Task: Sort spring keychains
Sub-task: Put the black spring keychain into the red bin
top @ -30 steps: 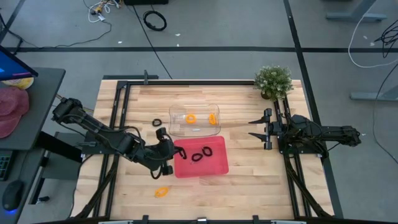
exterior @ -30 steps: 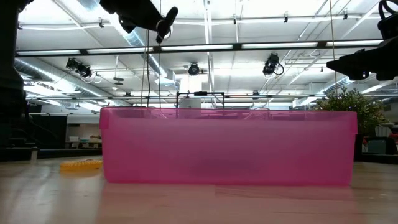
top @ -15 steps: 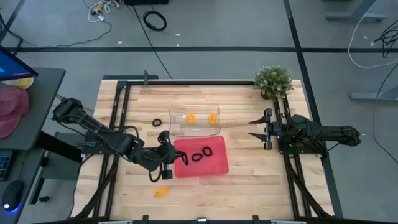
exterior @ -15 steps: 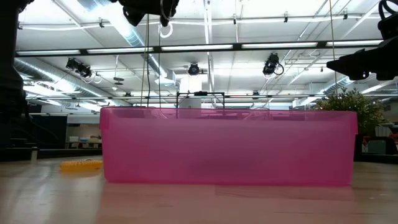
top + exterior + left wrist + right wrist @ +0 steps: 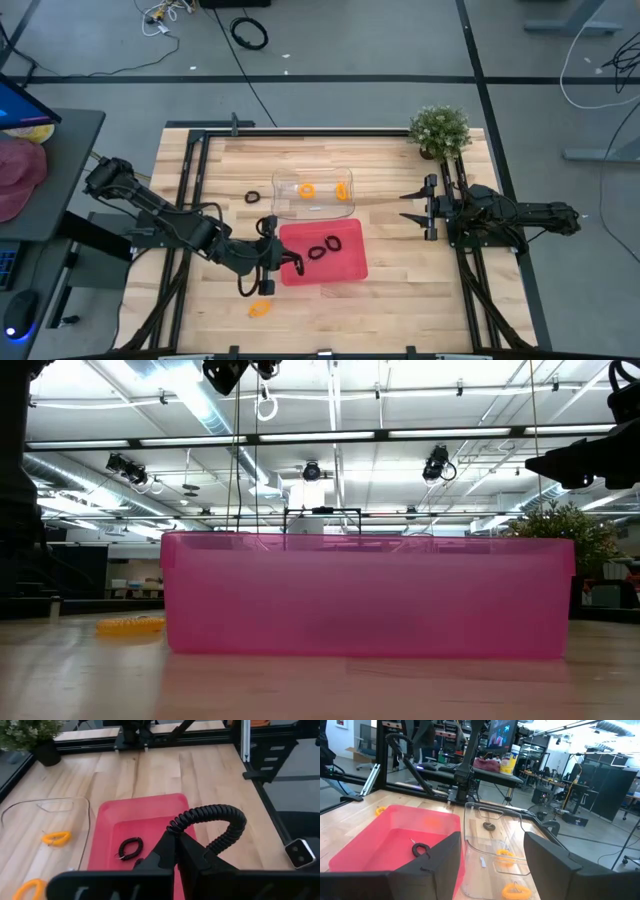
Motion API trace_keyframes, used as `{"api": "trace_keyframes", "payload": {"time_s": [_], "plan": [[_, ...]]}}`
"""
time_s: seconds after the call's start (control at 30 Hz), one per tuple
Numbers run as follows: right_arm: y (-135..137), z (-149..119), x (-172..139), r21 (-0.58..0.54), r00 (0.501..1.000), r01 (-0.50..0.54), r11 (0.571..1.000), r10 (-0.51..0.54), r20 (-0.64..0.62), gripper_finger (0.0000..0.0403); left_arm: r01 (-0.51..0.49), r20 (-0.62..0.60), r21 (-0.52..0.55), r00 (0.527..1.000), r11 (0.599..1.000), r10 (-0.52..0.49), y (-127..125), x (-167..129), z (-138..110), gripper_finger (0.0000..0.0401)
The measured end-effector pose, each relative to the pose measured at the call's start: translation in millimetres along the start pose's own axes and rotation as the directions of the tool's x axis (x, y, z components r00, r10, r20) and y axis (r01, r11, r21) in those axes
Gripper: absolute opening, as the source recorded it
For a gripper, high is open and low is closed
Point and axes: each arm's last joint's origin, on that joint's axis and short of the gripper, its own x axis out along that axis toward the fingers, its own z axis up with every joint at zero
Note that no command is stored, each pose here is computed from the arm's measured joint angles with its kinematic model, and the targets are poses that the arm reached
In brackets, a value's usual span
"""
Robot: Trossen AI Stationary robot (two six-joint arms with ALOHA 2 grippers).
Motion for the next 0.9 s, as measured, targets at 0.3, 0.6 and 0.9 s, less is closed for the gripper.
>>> {"api": "trace_keyframes", "payload": {"time_s": [0.3, 0.6, 0.9], "plan": [[0, 0, 0, 0.000, 1.000, 0.000, 1.000, 0.000, 0.000, 0.0222, 0.080, 0.061, 0.022, 0.995, 0.997, -0.081, -4, 0, 7, 0.0005], [0, 0, 0, 0.000, 1.000, 0.000, 1.000, 0.000, 0.000, 0.0222, 0.089, 0.148, 0.026, 0.985, 0.996, -0.092, -5, 2, 12, 0.0005], [0, 0, 0, 0.000, 1.000, 0.000, 1.000, 0.000, 0.000, 0.0222, 0.141, 0.229, 0.010, 0.963, 0.990, -0.140, 18, 21, -8, 0.0005]]}}
